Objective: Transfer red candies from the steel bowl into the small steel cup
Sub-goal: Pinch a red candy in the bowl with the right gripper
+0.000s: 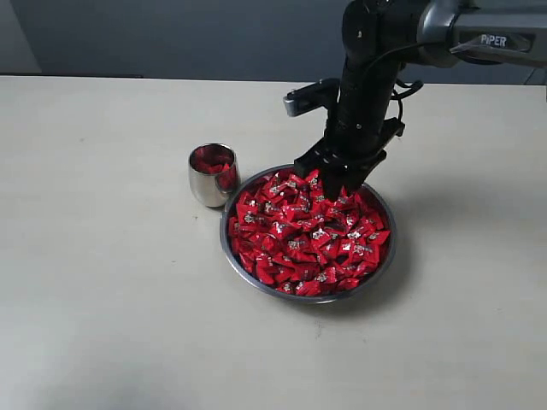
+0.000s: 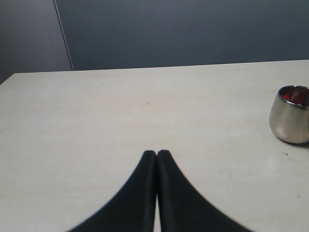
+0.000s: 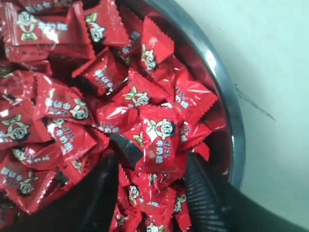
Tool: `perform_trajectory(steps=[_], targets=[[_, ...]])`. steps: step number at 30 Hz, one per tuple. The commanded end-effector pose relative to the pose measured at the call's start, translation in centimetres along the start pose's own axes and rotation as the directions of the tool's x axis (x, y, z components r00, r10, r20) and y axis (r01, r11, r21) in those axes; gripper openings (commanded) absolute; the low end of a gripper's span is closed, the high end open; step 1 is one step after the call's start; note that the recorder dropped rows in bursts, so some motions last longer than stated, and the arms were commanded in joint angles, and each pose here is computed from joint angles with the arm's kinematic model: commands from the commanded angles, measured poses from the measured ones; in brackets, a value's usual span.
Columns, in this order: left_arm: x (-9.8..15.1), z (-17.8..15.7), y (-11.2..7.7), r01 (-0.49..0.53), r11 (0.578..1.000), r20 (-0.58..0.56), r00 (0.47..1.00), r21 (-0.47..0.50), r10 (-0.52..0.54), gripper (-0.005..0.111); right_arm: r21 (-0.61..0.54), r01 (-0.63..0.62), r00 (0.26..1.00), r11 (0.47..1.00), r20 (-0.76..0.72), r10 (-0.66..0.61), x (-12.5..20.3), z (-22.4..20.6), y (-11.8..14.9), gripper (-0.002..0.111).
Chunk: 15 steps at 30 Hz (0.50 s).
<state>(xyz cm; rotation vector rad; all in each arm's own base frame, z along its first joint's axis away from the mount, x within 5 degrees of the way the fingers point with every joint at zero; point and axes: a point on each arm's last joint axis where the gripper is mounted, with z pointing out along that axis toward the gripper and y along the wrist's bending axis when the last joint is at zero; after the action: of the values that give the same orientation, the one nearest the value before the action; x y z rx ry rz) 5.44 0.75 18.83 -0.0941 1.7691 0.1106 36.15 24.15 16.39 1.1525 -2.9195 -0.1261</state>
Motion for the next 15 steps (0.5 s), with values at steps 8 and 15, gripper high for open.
perform_trajectory(steps=[8, 15], targets=[[0.1, 0.0, 0.0, 0.000, 1.000, 0.002, 1.000, -0.001, 0.000, 0.000, -0.022, -0.020, 1.000, 1.000, -0.013, 0.020, -0.3, 1.3, 0.0, 0.040], [0.1, 0.0, 0.0, 0.000, 1.000, 0.002, 1.000, -0.001, 0.000, 0.000, -0.006, -0.013, 0.999, 1.000, -0.044, 0.012, -0.3, 2.7, -0.3, 0.040]])
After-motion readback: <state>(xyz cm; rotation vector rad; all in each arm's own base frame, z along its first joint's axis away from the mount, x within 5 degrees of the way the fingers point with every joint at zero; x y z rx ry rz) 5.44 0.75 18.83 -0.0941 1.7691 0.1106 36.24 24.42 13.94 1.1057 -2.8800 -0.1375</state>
